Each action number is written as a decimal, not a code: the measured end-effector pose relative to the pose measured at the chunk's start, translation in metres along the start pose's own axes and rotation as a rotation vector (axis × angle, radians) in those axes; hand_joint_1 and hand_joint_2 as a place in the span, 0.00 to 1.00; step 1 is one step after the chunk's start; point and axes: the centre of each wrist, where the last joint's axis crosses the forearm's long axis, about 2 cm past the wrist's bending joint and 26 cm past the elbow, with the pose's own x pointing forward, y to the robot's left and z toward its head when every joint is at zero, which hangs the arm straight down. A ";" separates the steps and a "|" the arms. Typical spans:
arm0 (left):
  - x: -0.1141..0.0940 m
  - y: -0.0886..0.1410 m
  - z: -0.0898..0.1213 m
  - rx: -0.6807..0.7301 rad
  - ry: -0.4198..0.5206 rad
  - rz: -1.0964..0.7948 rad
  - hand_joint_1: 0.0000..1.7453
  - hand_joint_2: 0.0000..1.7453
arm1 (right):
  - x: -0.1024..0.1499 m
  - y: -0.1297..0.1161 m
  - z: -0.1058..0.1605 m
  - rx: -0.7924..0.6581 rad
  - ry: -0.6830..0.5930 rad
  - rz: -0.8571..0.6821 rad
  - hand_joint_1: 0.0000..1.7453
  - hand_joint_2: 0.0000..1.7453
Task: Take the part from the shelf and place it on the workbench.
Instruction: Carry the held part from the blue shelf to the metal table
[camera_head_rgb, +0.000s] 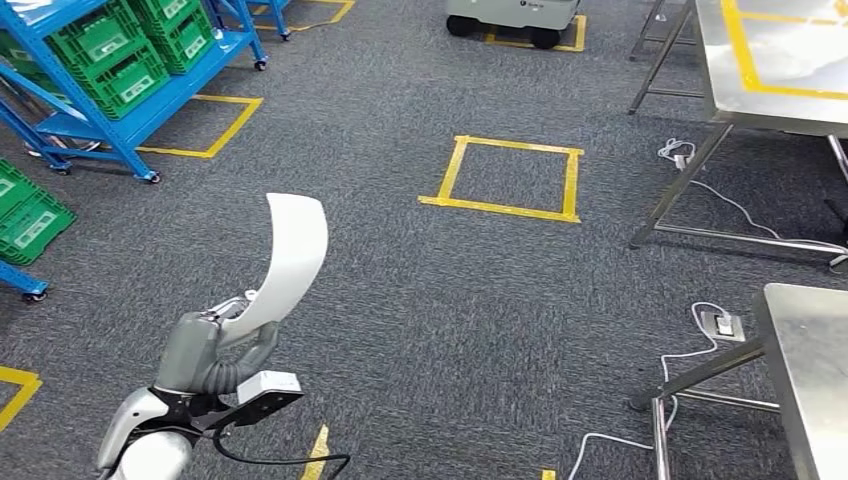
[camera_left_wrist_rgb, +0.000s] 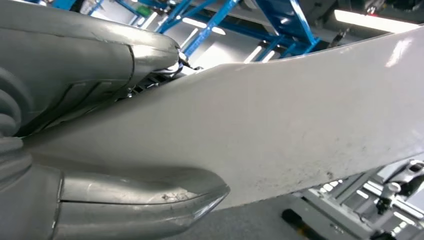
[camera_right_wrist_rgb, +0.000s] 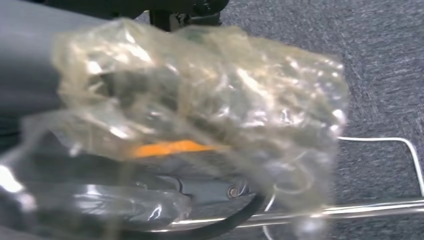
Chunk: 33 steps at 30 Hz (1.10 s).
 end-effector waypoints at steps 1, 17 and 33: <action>0.000 0.000 0.000 0.000 0.000 0.000 1.00 1.00 | -0.001 0.000 0.000 -0.001 0.001 0.001 0.00 0.00; -0.001 0.000 0.001 -0.002 0.005 0.015 1.00 1.00 | 0.000 0.000 0.000 0.009 -0.001 0.019 0.00 0.00; -0.003 -0.002 0.000 -0.015 0.016 0.012 1.00 1.00 | -0.001 0.002 0.001 0.019 -0.001 0.027 0.00 0.00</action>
